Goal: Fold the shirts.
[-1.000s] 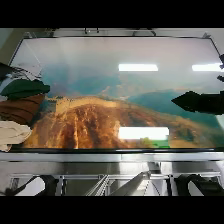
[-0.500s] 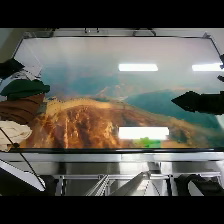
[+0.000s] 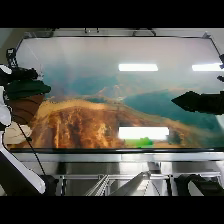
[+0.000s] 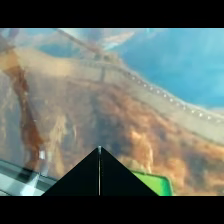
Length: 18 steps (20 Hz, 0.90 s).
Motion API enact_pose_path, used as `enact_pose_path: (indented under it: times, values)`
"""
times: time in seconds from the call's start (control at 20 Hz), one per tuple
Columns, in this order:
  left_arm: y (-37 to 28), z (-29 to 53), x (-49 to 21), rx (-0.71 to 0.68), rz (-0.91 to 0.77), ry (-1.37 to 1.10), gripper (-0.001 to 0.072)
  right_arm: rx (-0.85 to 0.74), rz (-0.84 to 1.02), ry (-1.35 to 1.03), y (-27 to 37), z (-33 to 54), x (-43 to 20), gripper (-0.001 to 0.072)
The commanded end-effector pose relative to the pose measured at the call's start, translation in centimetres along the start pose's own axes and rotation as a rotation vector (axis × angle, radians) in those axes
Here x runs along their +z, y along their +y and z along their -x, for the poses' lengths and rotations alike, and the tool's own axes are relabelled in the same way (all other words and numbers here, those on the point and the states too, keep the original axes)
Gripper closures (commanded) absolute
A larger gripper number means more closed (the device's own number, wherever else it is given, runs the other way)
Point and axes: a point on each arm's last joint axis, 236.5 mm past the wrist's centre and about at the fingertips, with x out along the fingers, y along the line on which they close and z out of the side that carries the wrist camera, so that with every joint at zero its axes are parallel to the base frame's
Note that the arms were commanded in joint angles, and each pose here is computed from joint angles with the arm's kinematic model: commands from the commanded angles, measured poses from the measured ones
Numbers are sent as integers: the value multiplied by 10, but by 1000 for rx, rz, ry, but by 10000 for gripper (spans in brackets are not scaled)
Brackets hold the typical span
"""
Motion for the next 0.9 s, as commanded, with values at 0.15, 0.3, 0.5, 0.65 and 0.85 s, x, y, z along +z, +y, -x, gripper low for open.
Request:
enact_pose_path:
  times: [0.15,0.3,0.5,0.65,0.85]
  values:
    - [-64,20,28,-79,-41,-23,679,0,-3,5,-1,-2,0,695]
    - [-171,86,63,-330,-172,-64,680,-3,-7,6,-3,-4,1,696]
    - [-309,199,8,-718,-357,184,681,-11,-23,-3,-9,-10,6,695]
    - [-384,252,-69,-984,-404,451,681,-13,-35,14,-13,-16,5,695]
    - [-444,265,-173,-1101,-413,727,692,-16,-54,54,-20,-24,0,694]
